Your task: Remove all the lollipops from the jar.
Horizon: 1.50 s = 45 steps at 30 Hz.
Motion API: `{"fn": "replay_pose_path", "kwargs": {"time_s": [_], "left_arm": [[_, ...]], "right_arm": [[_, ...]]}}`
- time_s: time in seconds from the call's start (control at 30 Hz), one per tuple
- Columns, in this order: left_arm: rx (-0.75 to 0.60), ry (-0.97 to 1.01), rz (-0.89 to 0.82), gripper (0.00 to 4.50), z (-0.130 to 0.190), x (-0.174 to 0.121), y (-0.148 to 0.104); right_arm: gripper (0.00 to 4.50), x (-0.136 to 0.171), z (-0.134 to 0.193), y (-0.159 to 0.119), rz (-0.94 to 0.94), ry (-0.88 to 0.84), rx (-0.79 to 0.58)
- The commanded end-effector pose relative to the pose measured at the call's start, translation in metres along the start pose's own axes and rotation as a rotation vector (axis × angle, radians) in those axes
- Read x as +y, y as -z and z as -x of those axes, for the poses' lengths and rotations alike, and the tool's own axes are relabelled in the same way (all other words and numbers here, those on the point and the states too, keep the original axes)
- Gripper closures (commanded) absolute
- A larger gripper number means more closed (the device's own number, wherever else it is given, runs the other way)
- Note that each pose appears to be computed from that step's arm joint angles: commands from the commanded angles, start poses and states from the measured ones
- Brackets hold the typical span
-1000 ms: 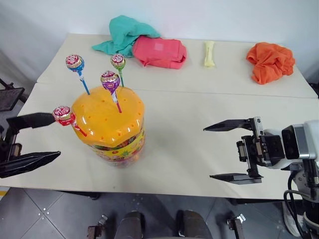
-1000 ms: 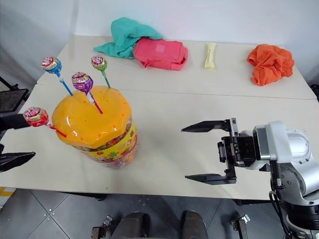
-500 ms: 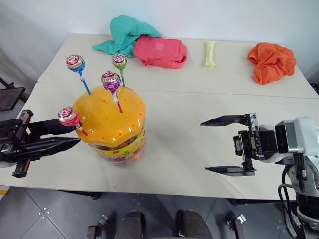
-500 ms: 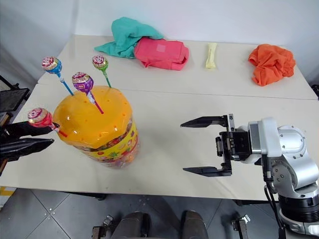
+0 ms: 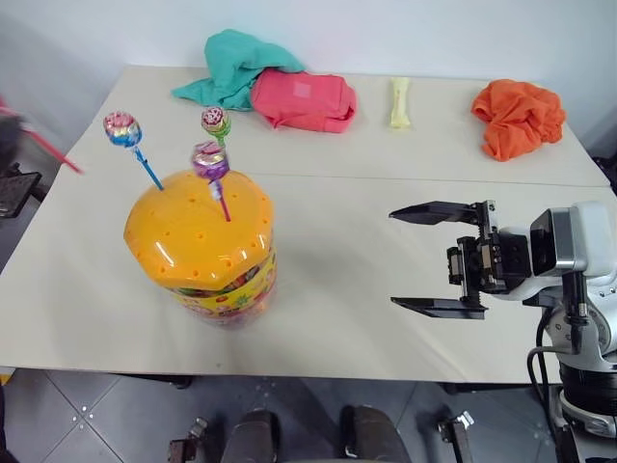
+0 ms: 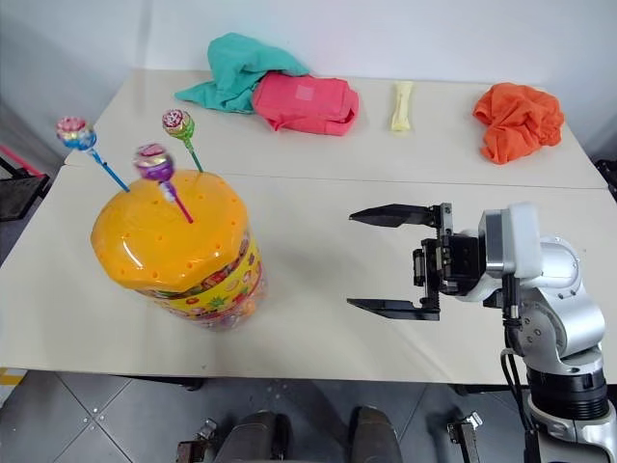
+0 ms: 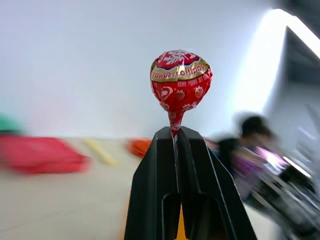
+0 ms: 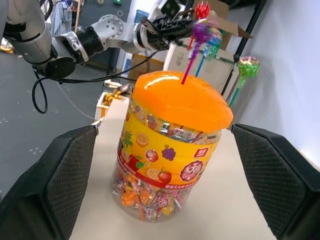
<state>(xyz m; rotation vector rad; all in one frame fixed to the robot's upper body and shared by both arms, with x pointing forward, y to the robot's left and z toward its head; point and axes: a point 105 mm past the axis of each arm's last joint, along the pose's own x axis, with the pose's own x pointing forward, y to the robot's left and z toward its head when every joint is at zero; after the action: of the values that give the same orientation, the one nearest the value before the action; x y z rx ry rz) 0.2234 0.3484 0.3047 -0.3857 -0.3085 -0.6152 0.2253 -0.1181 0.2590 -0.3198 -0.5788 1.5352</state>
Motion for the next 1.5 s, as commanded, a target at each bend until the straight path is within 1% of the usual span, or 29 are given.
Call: {"fn": "replay_pose_path", "kwargs": {"time_s": [0.03,0.07,0.13,0.17,0.2,0.23,0.27,0.3,0.37,0.43,0.53,0.6,0.77,0.83,0.87,0.9,0.93,0.97,1.0,1.03,1.1,1.17,1.23,1.3,1.4,1.5], "left_arm": [[0.265,-0.297,-0.07,4.48,0.04,0.042,0.03],[0.368,-0.328,-0.069,4.48,0.048,0.047,0.047],[0.47,-0.368,-0.053,4.48,0.058,0.052,0.066],[0.628,-0.448,-0.063,4.48,0.069,0.063,0.095],[0.744,-0.5,-0.082,4.48,0.078,0.07,0.115],[0.769,-0.526,-0.1,4.48,0.081,0.077,0.127],[0.784,-0.512,-0.11,4.48,0.081,0.077,0.135],[0.777,-0.472,-0.131,4.48,0.077,0.076,0.139],[0.739,-0.461,-0.134,4.48,0.066,0.076,0.136],[0.745,-0.461,-0.11,4.48,0.065,0.075,0.138],[0.779,-0.466,-0.103,3.82,0.071,0.074,0.14],[0.766,-0.471,-0.116,3.23,0.074,0.075,0.133],[0.637,-0.373,-0.17,1.76,0.079,0.064,0.094],[0.589,-0.318,-0.209,1.76,0.081,0.058,0.08],[0.528,-0.268,-0.232,1.76,0.08,0.051,0.068],[0.425,-0.189,-0.259,1.76,0.072,0.039,0.048],[0.344,-0.106,-0.284,1.76,0.064,0.026,0.034],[0.296,-0.05,-0.3,1.76,0.059,0.018,0.026],[0.293,-0.021,-0.302,1.76,0.055,0.012,0.023],[0.274,0.045,-0.281,1.76,0.042,0.0,0.02],[0.236,0.16,-0.263,1.76,0.019,-0.022,0.014],[0.234,0.276,-0.262,1.76,-0.004,-0.042,0.016],[0.278,0.407,-0.296,1.76,-0.039,-0.059,0.035],[0.281,0.469,-0.32,1.76,-0.063,-0.066,0.046],[0.263,0.53,-0.295,1.76,-0.083,-0.07,0.049],[0.304,0.573,-0.267,1.76,-0.088,-0.071,0.054]], "right_arm": [[0.0,-0.001,0.001,0.0,0.028,-0.015,0.006],[0.0,-0.001,0.001,0.001,0.027,-0.015,0.013],[0.0,-0.001,0.002,0.004,0.024,-0.015,0.023],[0.0,-0.002,0.003,0.008,0.016,-0.013,0.032],[0.0,-0.002,0.003,0.011,0.011,-0.013,0.038],[0.0,-0.002,0.003,0.014,0.006,-0.015,0.041],[0.0,-0.002,0.003,0.015,0.004,-0.016,0.041],[0.0,-0.002,0.003,0.017,0.002,-0.017,0.042],[0.0,-0.003,0.003,0.02,0.0,-0.018,0.045],[0.0,-0.003,0.003,0.022,-0.001,-0.02,0.047],[0.0,-0.002,0.002,0.022,-0.003,-0.021,0.045],[0.0,-0.001,0.001,0.022,-0.005,-0.018,0.044],[0.0,0.0,0.006,0.021,0.002,0.01,0.068],[0.0,-0.001,0.01,0.019,0.004,0.026,0.077],[0.0,-0.001,0.012,0.018,0.003,0.033,0.081],[0.0,-0.003,0.014,0.015,0.0,0.052,0.074],[0.0,-0.004,0.016,0.012,0.001,0.072,0.065],[0.0,-0.006,0.016,0.01,0.001,0.085,0.058],[0.0,-0.008,0.016,0.008,0.003,0.099,0.051],[0.0,-0.009,0.016,0.007,0.016,0.091,0.062],[0.0,-0.01,0.013,0.001,0.05,0.068,0.043],[0.0,-0.015,0.012,-0.005,0.044,0.094,0.028],[0.0,-0.02,0.005,-0.019,0.022,0.116,-0.024],[0.0,-0.023,0.001,-0.029,0.008,0.134,-0.066],[0.0,-0.027,-0.002,-0.04,-0.001,0.179,-0.119],[0.0,-0.021,-0.005,-0.041,-0.002,0.176,-0.117]]}}
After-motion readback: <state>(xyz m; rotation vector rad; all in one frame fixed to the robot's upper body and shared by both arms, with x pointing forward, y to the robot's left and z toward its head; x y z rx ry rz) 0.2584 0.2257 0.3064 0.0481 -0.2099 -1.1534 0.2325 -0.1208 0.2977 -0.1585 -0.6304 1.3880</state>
